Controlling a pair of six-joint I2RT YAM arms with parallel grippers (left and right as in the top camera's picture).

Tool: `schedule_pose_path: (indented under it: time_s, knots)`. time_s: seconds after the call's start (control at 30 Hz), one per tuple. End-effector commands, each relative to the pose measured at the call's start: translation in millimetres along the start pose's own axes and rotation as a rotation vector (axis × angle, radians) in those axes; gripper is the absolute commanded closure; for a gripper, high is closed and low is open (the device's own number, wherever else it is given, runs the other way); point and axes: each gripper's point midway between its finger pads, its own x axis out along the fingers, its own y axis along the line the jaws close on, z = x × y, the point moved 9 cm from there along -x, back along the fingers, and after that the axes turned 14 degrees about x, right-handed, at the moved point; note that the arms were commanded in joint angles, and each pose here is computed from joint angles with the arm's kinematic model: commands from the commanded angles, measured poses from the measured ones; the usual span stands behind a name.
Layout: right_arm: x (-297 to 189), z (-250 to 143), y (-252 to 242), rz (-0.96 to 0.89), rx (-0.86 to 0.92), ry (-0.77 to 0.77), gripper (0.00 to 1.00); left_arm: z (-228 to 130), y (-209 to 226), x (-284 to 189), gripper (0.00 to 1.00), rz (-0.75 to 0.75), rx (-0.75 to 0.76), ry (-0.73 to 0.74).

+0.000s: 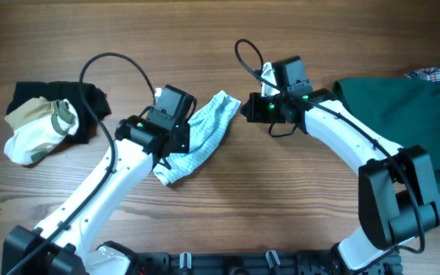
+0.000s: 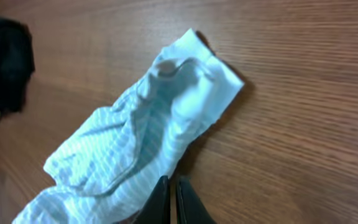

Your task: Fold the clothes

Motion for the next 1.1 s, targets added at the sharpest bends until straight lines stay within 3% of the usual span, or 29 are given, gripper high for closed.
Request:
schedule_pose_path:
  time_s: [0.0, 0.33, 0.8, 1.07]
  knots:
    - [8.7, -5.9, 15.4, 0.013, -0.058, -0.003, 0.96, 1.5, -17.2, 18.0, 0.96, -0.061, 0.088, 0.048]
    - [58.8, -13.0, -2.3, -0.037, 0.149, 0.036, 0.96, 2.0, -28.9, 42.9, 0.96, -0.085, 0.159, 0.092]
    - [87.7, -28.1, 20.5, 0.038, 0.078, 0.047, 0.96, 2.6, -29.1, 43.4, 0.96, -0.085, 0.158, 0.089]
    - [80.3, -9.7, 58.8, 0.334, -0.012, -0.003, 0.96, 2.5, -29.1, 43.4, 0.96, -0.085, 0.158, 0.089]
